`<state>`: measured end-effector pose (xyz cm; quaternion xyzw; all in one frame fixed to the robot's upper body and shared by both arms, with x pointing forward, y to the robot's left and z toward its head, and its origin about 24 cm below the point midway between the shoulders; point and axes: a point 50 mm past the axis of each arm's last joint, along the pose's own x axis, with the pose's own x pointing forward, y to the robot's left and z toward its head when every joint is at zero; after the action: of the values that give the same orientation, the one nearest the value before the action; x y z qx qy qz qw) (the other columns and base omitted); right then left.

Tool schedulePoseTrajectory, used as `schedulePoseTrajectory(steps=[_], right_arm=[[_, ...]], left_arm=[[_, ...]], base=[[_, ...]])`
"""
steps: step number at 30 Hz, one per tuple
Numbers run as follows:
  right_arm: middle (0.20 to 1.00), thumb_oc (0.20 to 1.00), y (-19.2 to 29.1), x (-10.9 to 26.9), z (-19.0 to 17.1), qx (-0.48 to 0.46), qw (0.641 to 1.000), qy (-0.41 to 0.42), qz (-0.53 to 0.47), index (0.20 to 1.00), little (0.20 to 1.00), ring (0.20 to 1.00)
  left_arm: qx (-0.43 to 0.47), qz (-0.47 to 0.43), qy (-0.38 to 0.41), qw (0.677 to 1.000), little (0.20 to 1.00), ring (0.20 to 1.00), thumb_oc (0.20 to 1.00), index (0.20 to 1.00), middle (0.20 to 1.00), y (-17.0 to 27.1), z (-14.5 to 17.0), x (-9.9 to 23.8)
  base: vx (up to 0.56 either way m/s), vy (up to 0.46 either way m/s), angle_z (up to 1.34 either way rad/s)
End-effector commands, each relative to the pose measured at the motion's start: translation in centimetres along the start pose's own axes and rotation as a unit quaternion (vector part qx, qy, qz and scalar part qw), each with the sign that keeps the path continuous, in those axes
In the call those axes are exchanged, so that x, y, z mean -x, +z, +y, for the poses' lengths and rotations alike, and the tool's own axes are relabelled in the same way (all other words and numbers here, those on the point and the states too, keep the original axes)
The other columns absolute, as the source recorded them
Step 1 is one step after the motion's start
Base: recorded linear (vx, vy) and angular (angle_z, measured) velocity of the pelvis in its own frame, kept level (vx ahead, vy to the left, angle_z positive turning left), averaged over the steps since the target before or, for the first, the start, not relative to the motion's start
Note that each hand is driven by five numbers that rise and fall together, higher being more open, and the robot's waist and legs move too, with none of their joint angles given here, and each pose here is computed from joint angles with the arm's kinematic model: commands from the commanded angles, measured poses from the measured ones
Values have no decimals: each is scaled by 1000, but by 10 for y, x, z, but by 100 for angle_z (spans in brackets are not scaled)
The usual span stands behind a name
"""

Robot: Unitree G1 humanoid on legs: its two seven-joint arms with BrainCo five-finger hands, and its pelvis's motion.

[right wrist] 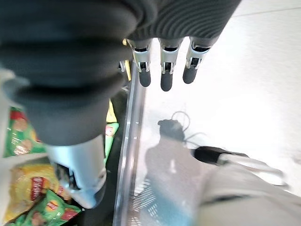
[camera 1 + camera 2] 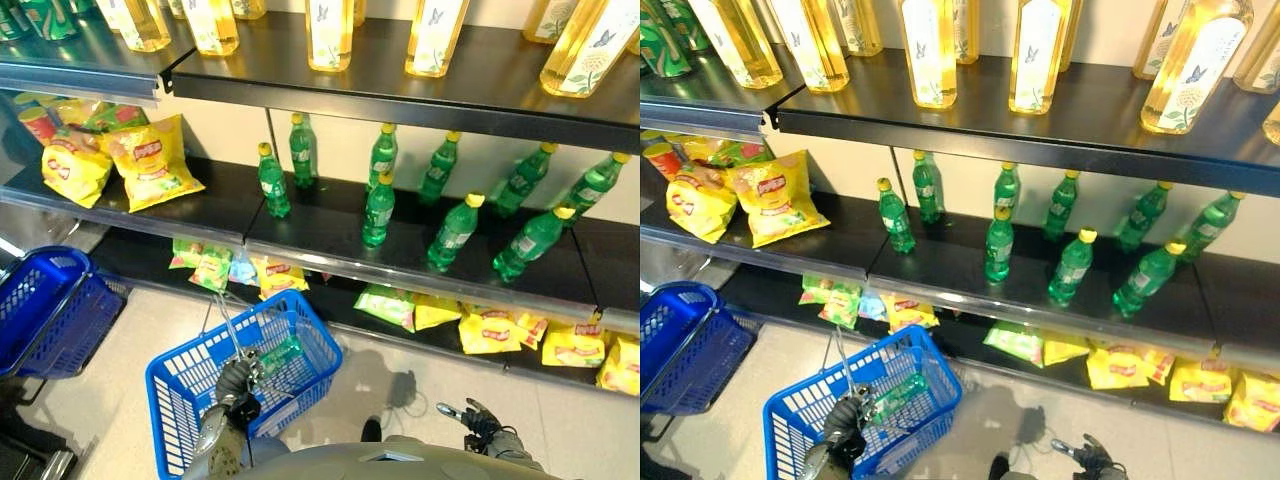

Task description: Pick up the snacks into the basket

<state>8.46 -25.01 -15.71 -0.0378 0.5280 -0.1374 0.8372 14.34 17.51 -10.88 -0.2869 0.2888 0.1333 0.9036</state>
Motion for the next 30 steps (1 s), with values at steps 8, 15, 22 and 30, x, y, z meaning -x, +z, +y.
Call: schedulePoseTrajectory(steps=[8,15,22,30], right_arm=[[1000,1000,18,-4,2,-19,999,-17,-18,1000,1000,1000],[1000,1000,5,-2,6,-8,1000,-5,1,1000,1000,1000],[1000,1000,-10,2,11,-20,1000,5,13,1000,1000,1000],[1000,1000,7,-2,14,28,999,14,-6,1000,1000,1000]], left_arm=[[-42,-169,-114,978,200,200,200,200,200,80,-34,-6],[-51,-169,-97,980,200,200,200,200,200,77,-22,0],[-47,-162,-93,981,200,200,200,200,200,71,-25,-3],[-23,-157,-95,983,200,200,200,200,200,66,-27,-1]], base=[[123,442,-6],[41,474,-75],[30,179,-7],[-49,16,12]])
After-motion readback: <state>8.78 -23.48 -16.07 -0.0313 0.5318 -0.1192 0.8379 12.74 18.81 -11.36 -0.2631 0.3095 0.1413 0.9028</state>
